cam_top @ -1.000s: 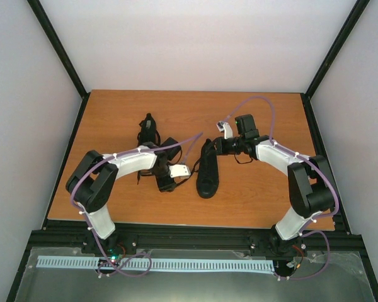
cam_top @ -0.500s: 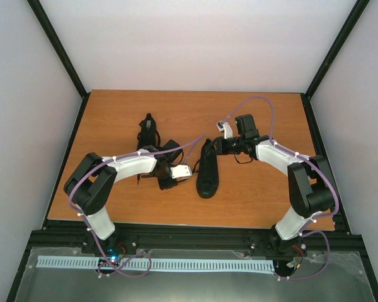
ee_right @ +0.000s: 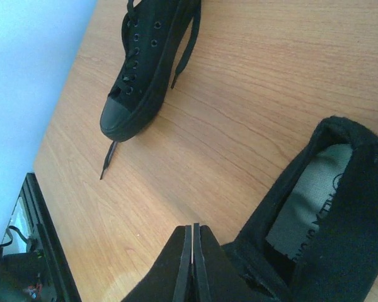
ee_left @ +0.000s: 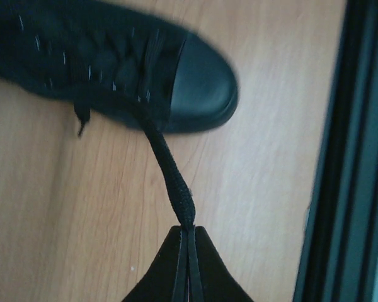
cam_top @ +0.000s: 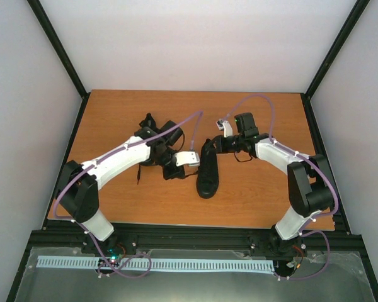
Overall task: Tie the shoes
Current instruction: Wrap the shoelace around the shoelace, then cross the shoelace with the shoelace.
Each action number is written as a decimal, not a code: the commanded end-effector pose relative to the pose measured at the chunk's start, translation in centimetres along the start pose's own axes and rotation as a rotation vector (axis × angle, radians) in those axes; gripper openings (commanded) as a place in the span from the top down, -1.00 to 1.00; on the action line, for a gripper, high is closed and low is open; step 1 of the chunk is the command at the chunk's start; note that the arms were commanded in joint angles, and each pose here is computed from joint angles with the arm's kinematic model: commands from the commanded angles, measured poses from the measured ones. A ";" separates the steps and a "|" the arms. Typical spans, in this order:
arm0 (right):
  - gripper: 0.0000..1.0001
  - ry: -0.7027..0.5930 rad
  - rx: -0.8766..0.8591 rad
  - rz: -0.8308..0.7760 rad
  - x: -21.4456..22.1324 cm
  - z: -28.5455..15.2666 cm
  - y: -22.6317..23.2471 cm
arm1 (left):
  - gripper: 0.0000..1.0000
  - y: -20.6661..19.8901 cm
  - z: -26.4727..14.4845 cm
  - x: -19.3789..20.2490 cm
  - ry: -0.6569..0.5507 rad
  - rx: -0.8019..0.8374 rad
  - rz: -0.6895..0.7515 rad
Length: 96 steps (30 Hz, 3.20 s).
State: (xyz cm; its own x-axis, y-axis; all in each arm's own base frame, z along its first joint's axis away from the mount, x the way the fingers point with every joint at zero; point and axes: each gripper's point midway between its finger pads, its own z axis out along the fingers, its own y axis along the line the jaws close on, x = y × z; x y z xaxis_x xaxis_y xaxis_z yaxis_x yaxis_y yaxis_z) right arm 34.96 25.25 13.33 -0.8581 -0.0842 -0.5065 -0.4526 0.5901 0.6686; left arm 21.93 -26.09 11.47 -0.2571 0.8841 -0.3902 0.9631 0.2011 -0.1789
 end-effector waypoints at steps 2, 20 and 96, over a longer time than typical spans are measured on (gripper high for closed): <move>0.94 0.001 0.023 -0.029 -0.7 0.4 -0.1 | 0.98 -4.4 -4.1 -4.6 -0.138 0.162 0.087; 0.94 0.013 0.056 -0.038 -0.8 0.5 -0.7 | 0.98 -7.3 2.1 -15.2 -0.230 0.206 0.287; 0.94 -0.003 -0.022 -0.072 -1.1 2.5 -1.1 | -0.52 8.3 3.2 -9.8 -0.723 -0.169 0.259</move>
State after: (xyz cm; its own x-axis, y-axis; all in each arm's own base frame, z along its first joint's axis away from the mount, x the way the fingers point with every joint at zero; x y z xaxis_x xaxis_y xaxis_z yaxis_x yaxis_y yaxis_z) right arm 36.36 26.01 11.45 -0.8355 -0.1186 -0.5365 -0.4961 0.5824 0.6439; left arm 30.57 -32.72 8.15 -0.0302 0.5086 -0.8605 0.9838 0.1675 0.0645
